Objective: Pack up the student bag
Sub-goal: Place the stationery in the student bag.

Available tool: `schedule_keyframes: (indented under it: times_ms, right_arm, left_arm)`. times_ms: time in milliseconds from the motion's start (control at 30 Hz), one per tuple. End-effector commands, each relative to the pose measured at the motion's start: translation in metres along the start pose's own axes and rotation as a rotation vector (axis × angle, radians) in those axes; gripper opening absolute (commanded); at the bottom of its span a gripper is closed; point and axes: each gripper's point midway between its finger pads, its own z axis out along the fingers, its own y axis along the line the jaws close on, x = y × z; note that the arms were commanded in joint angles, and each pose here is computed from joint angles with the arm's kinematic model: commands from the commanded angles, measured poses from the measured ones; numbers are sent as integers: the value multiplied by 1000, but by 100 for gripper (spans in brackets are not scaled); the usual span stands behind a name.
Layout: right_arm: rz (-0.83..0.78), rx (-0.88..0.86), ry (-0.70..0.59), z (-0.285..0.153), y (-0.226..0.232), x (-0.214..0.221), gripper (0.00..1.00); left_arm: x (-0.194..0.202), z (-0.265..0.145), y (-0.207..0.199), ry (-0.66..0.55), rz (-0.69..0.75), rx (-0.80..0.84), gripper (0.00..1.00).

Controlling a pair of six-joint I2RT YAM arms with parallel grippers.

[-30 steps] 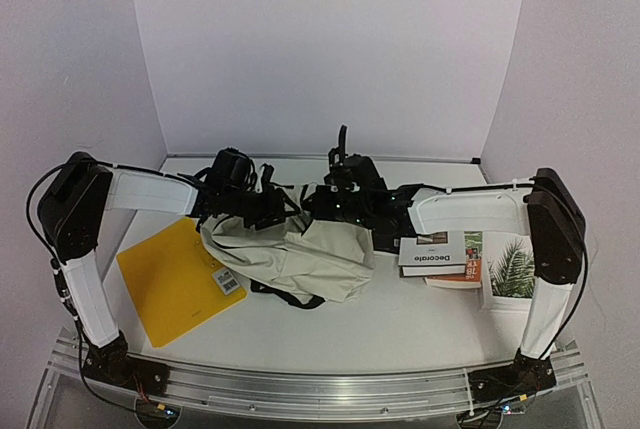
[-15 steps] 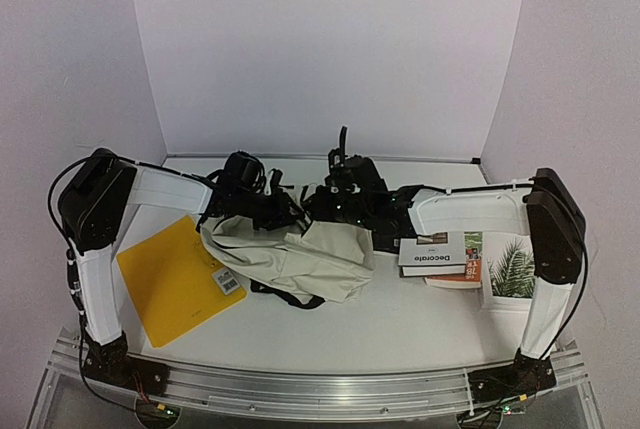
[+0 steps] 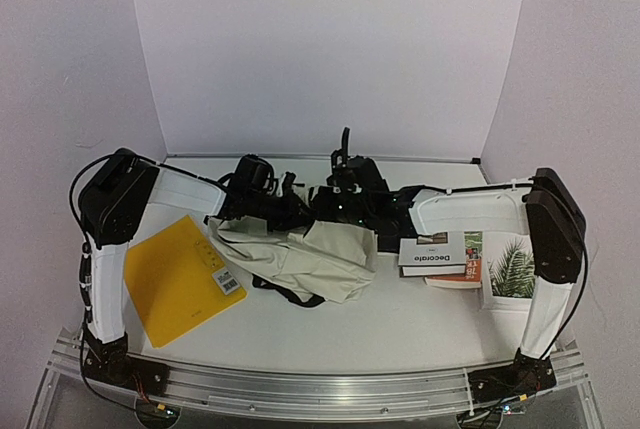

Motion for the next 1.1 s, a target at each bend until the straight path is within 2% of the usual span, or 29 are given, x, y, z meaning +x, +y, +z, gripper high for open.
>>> schedule_keyframes:
  times_ms: [0,133,233,367,467,600,800,1067]
  right_arm:
    - [26,-66,-70,-6,19,-20,0]
    - [30,-58,-70,-7,16,-19,0]
    - [32,-55,-61,-9,13,-15,0]
    - [33,-69,-19,-11,10,-1,0]
    - [34,-98,45,-12,8,19,0]
    - [41,-113,115,-13,1,46,0]
    - [82,-95,170,-13,-11,69,0]
    - [119,-53,170,-10,-22,75,0]
  left_arm:
    - [-9,7,-43,-17,98,140,22]
    - [-10,-4,-48,-43,142,119,26]
    - [-14,-22,-44,-89,195,20,32]
    - [-18,-59,-39,-149,221,-87,48]
    - [-21,-86,-31,-188,201,-138,55]
    - [-22,-109,-22,-208,160,-168,59]
    - [-12,-98,-29,-150,168,-131,63]
    - [21,-60,-20,30,197,-193,72]
